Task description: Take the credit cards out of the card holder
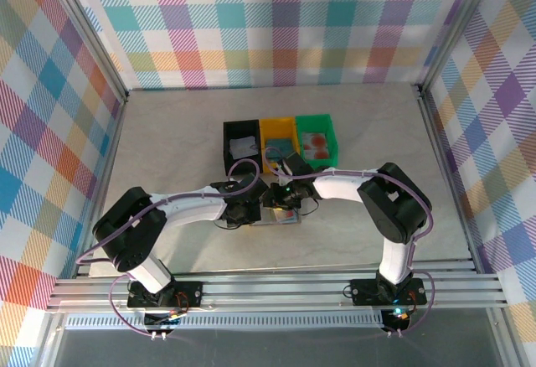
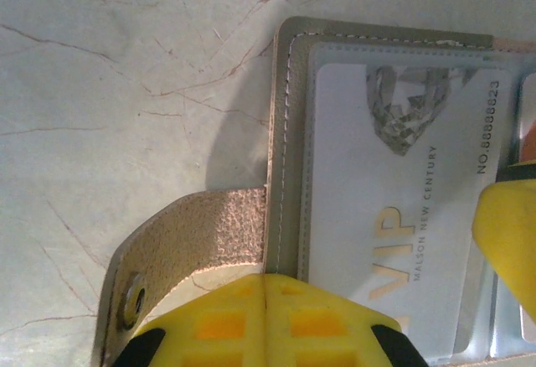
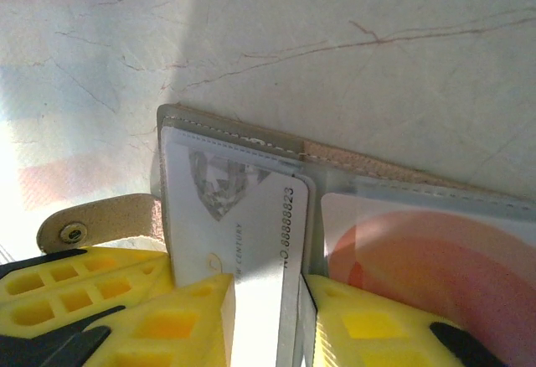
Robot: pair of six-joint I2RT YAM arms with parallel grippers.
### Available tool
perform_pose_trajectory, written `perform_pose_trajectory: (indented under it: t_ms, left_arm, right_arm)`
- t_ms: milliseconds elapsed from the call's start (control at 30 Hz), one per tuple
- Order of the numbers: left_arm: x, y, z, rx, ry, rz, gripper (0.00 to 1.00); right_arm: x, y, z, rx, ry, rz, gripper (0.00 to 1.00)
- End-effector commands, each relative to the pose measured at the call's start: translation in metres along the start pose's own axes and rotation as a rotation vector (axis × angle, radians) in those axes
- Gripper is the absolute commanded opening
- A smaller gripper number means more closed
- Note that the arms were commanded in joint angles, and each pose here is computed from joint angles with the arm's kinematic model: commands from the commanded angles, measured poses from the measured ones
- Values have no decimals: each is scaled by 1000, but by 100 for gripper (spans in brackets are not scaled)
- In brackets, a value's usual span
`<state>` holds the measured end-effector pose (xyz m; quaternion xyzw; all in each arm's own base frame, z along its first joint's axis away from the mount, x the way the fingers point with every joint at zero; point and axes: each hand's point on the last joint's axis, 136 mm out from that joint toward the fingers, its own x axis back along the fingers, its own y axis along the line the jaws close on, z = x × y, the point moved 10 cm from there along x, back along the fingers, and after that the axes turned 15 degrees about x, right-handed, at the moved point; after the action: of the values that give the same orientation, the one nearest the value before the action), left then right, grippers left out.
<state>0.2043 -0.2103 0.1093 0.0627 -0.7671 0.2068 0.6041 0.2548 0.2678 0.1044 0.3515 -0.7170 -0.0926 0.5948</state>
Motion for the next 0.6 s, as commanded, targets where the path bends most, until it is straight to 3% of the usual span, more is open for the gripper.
perform_pose_trajectory:
  t_ms: [0,333,567]
  left_arm:
    - [-27,30,16,-18,99,-137,0]
    - [-20,31,15,-18,97,-164,0]
    - [-30,33,19,-13,138,-190,0]
  right_arm:
    - [-5,-31,20,-30,75,198,28]
    - [-7,-32,23,-37,82,187,27]
    - [-11,-27,22,-26,83,100,27]
